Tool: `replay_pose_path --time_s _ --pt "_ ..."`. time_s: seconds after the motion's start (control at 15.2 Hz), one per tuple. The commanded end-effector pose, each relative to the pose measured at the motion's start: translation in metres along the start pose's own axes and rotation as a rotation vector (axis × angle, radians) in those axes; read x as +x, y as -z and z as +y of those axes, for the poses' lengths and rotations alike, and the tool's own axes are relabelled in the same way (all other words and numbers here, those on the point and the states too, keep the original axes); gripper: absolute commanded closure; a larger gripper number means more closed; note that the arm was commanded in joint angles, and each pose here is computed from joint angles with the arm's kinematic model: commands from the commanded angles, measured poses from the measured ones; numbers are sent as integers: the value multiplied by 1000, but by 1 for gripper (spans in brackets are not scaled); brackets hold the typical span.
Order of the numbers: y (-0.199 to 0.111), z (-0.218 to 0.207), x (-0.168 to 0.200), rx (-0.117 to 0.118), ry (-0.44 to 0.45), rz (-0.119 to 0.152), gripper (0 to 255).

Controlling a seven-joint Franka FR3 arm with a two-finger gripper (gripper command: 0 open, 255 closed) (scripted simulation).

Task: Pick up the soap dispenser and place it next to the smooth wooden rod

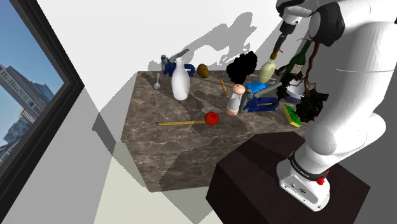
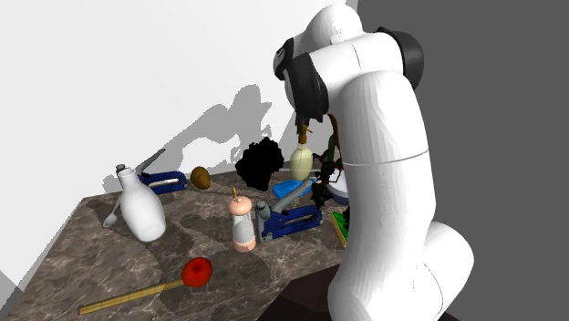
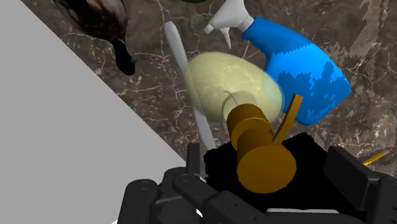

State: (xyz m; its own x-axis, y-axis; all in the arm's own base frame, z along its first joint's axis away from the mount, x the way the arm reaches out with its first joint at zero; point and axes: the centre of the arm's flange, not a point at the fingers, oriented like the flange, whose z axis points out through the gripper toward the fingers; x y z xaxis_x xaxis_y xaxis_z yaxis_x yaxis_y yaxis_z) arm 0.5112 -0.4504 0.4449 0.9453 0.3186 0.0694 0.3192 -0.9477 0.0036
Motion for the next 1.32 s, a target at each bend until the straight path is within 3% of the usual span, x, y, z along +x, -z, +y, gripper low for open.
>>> replay_pose_path --time_s 0.0,0.59,0.66,1.25 --pt "-10 1 1 0 0 0 0" --pt "-19 1 1 0 0 0 0" --pt "-19 1 1 0 0 0 255" --pt "-19 1 1 0 0 0 255"
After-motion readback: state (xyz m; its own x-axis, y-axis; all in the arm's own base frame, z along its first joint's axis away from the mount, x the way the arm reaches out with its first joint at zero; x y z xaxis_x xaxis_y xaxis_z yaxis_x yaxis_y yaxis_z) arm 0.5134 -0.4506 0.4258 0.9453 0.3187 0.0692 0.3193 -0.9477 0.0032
